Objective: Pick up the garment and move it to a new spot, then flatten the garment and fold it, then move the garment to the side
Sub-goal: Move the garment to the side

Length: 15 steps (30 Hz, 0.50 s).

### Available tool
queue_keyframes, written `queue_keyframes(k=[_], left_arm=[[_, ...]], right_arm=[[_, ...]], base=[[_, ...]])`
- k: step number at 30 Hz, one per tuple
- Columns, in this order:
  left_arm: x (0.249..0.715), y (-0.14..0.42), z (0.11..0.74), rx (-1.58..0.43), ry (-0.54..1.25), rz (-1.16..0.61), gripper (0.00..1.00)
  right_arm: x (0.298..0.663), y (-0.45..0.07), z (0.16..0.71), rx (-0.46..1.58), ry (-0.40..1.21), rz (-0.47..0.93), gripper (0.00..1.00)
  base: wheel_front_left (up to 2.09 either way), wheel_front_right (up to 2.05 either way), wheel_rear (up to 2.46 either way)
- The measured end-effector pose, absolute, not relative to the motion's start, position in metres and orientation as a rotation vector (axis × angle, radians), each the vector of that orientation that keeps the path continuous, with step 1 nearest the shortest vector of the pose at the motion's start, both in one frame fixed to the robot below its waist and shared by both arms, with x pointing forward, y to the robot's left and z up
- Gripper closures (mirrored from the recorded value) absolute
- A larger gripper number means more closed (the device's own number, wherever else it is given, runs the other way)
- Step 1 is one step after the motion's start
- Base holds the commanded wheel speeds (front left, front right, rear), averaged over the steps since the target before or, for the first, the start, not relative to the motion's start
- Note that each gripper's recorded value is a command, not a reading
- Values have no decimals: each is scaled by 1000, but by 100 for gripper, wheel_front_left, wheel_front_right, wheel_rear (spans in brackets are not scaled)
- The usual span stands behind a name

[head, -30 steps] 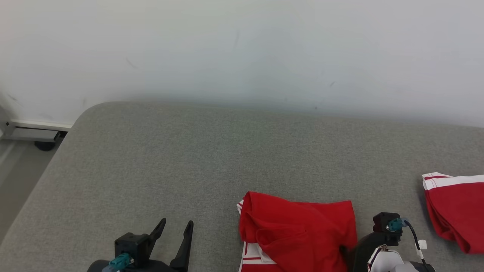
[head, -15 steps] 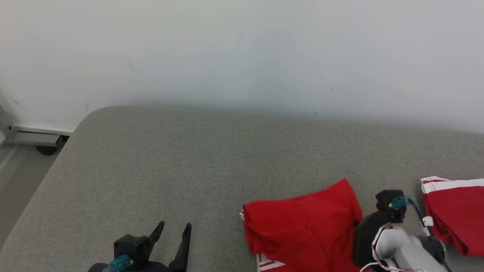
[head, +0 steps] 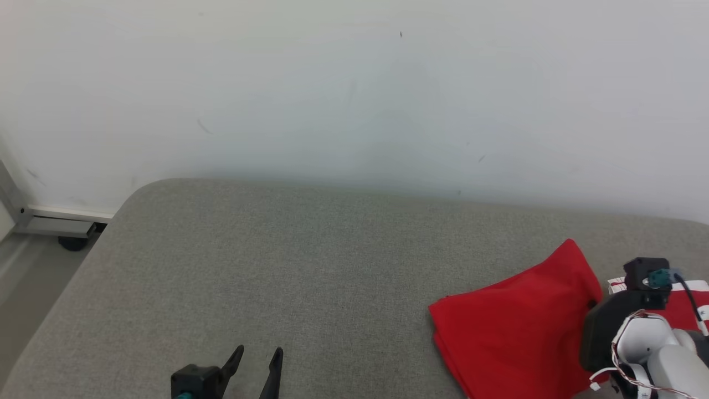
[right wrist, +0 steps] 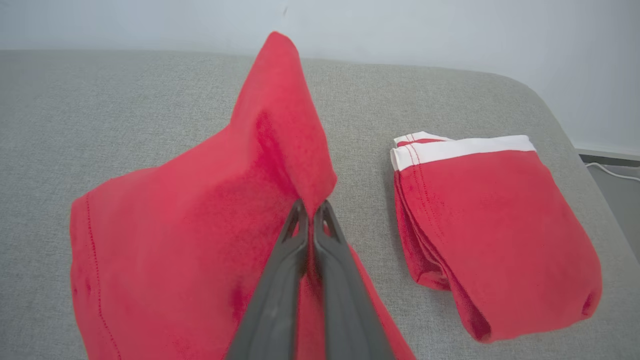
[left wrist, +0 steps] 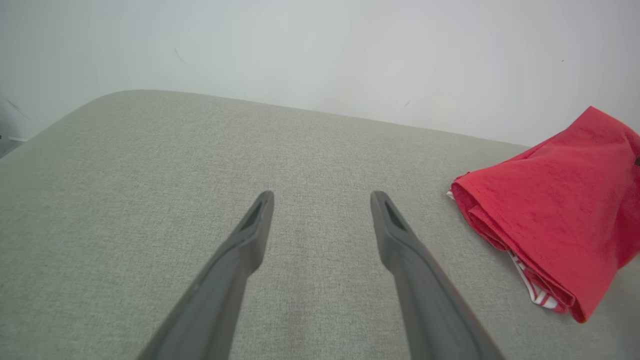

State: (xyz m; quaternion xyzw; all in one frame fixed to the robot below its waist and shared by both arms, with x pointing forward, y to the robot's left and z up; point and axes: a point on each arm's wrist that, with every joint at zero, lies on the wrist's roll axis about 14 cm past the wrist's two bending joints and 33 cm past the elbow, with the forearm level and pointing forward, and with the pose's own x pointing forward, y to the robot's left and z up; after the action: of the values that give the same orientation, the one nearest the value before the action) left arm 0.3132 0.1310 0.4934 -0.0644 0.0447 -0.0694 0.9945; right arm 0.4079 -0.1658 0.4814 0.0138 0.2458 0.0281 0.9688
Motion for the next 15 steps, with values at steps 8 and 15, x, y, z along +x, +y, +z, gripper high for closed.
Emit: queue_keyframes(k=[8, 15], left_arm=[[309, 133, 489, -130, 96, -137, 0], [312, 125, 489, -126, 104, -163, 0]], right_arm=[[406, -203, 503, 99, 475, -47, 100], [411, -240, 516, 167, 461, -162, 100]], base=[[0, 0, 0], [0, 0, 0]])
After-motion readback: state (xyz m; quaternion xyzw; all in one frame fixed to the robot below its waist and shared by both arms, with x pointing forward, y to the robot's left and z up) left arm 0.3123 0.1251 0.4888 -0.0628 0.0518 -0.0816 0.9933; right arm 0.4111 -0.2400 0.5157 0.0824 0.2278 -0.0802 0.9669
